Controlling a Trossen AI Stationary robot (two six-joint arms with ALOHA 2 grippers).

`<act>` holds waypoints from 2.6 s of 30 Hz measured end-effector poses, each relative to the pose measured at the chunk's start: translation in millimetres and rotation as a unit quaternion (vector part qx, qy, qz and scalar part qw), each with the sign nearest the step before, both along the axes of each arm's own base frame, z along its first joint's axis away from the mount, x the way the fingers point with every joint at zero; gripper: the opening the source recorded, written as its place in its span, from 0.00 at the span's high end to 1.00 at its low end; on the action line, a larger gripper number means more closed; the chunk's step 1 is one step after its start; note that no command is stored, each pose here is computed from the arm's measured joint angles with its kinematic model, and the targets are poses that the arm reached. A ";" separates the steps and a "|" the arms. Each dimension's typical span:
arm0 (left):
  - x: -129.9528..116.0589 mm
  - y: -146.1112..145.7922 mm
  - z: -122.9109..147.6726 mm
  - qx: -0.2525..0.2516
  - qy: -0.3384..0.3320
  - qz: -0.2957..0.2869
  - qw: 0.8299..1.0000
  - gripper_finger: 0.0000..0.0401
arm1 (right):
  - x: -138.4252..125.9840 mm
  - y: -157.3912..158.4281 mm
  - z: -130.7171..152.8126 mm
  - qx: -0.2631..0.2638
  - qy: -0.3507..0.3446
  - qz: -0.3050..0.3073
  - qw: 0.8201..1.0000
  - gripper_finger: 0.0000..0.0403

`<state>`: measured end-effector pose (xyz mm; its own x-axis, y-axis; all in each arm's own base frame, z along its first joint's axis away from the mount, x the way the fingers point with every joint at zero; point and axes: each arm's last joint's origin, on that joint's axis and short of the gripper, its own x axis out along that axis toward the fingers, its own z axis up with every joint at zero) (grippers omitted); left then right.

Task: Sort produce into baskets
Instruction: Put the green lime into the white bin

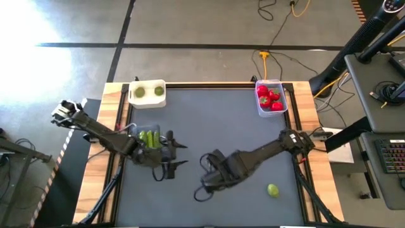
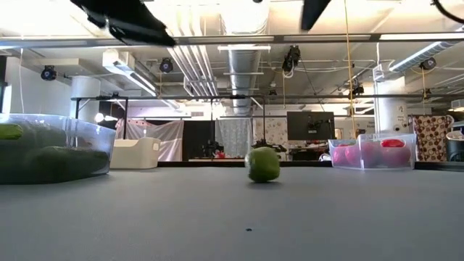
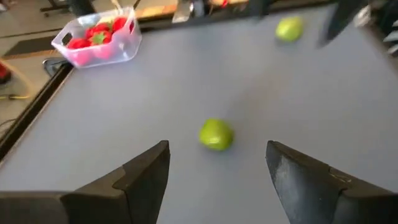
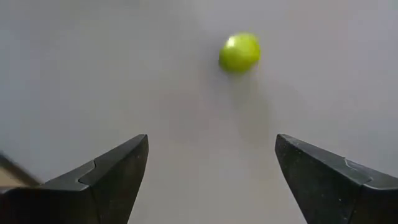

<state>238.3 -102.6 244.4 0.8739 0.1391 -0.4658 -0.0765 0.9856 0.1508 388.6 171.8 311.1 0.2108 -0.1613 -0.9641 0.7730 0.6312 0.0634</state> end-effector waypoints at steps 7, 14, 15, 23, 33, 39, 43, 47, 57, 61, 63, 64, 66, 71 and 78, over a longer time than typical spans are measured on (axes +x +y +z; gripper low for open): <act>36.1 12.9 -33.2 -0.026 0.048 0.000 0.998 0.38 | -22.9 45.2 -2.2 0.020 -0.011 -0.038 0.999 0.18; 64.7 16.0 -54.2 -0.060 0.028 -0.039 0.997 0.34 | -37.6 67.8 -13.1 0.012 -0.025 -0.112 0.993 0.19; 67.6 17.7 -57.7 -0.065 0.032 -0.043 0.996 0.33 | -39.1 69.8 -14.4 0.011 -0.025 -0.117 0.993 0.19; 94.8 24.9 -84.2 -0.020 0.066 -0.060 0.996 0.19 | -42.8 73.9 -22.5 0.003 -0.018 -0.129 0.992 0.19; 147.3 28.1 -110.5 0.027 0.115 -0.037 0.992 0.21 | -38.9 66.7 -29.6 -0.010 -0.006 -0.125 0.992 0.19; 154.8 28.6 -115.5 0.026 0.132 -0.038 0.990 0.22 | -38.8 66.5 -29.6 -0.011 -0.005 -0.123 0.992 0.19; 151.9 28.5 -120.0 0.007 0.138 -0.032 0.990 0.22 | -37.4 64.4 -29.7 -0.016 -0.006 -0.118 0.993 0.19; 152.0 34.5 -121.6 -0.009 0.132 -0.014 0.991 0.22 | -33.7 58.9 -29.5 -0.026 -0.012 -0.117 0.993 0.19; 148.8 41.0 -126.2 -0.030 0.145 0.011 0.989 0.25 | -27.4 48.9 -29.5 -0.031 -0.007 -0.109 0.994 0.19; 147.9 40.3 -127.4 -0.060 0.152 0.003 0.987 0.40 | -25.9 46.6 -29.5 -0.031 -0.006 -0.111 0.993 0.19; 147.9 39.6 -127.5 -0.068 0.154 -0.006 0.986 0.50 | -25.3 45.3 -29.3 -0.032 -0.006 -0.111 0.993 0.19; 148.0 39.4 -127.4 -0.069 0.154 -0.009 0.986 0.55 | -24.7 44.4 -29.3 -0.033 -0.006 -0.108 0.994 0.19; 147.7 39.3 -127.0 -0.068 0.154 -0.012 0.986 0.63 | -23.7 42.6 -29.3 -0.035 -0.004 -0.104 0.994 0.19; 140.4 45.6 -111.2 -0.066 0.159 -0.011 0.985 0.67 | -18.9 34.3 -29.0 -0.050 -0.007 -0.094 0.994 0.19; 107.9 84.6 -56.6 0.011 0.190 0.092 0.977 0.63 | -6.7 10.2 -27.8 -0.087 -0.006 -0.063 0.994 0.19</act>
<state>346.2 -18.1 187.8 0.5972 0.2909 -0.7475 -0.1855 0.9567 0.2241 381.9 182.0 283.3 0.1892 -0.3506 -0.9172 0.8464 0.5318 -0.0287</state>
